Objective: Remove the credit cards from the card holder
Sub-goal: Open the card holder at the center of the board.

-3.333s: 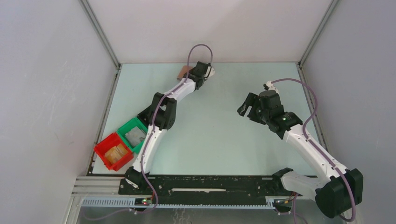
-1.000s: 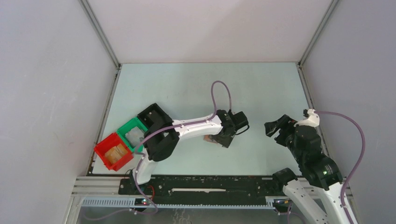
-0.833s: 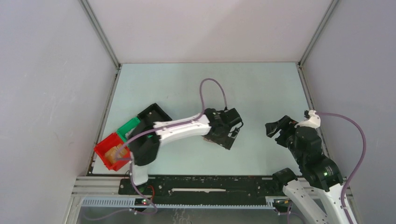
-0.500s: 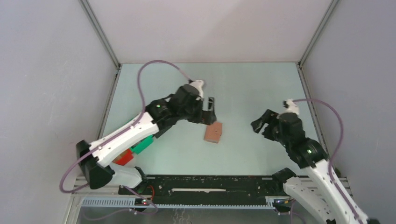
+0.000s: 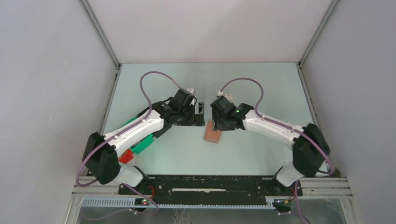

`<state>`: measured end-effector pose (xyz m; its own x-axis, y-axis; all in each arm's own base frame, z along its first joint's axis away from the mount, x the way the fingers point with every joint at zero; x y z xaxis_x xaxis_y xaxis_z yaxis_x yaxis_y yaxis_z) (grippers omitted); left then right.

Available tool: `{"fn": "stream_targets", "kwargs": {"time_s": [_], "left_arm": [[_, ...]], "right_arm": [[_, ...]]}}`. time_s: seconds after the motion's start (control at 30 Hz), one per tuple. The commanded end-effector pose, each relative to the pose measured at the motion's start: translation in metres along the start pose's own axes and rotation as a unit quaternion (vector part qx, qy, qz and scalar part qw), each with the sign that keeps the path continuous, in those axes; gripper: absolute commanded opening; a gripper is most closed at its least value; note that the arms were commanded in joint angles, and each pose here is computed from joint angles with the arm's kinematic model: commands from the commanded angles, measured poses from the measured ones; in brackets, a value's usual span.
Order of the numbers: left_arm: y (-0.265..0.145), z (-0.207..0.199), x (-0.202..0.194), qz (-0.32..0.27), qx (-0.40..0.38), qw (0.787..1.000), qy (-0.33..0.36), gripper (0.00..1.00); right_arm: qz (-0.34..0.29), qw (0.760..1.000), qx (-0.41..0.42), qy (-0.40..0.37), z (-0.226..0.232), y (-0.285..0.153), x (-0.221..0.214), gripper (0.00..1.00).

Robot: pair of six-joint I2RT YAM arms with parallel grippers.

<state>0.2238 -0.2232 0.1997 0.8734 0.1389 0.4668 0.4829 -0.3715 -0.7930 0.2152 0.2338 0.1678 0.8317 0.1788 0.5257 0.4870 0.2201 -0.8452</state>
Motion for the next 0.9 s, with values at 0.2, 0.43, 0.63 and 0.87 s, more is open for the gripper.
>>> {"fn": "stream_targets", "kwargs": {"time_s": [0.2, 0.43, 0.63, 0.87], "left_arm": [[0.02, 0.015, -0.007, 0.039, -0.033, 0.996, -0.074, 0.94], [0.033, 0.013, -0.01, 0.06, -0.038, 0.995, -0.076, 0.94], [0.041, 0.013, -0.013, 0.074, -0.041, 0.993, -0.082, 0.93], [0.045, 0.013, -0.018, 0.084, -0.045, 0.992, -0.087, 0.93]], "right_arm": [[0.021, 0.999, -0.038, -0.029, 0.025, 0.051, 0.019, 0.55], [0.048, 0.996, -0.061, -0.032, 0.024, 0.074, 0.01, 0.52], [0.056, 0.993, -0.1, -0.031, 0.016, 0.085, 0.003, 0.3], [0.037, 0.996, -0.081, -0.022, 0.019, 0.072, 0.01, 0.0]]}}
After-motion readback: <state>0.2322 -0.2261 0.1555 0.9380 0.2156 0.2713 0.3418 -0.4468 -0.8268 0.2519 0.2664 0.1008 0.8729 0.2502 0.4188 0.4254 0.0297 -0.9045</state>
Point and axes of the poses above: each gripper's point midway between its finger pads, its own y axis out along the fingers, its own z axis along the line the jaws close on, x = y × z, the point moved 7 cm from there along -y, back along the fingers, and after that the axes turned 10 degrees about -y, right-handed, at the moved point
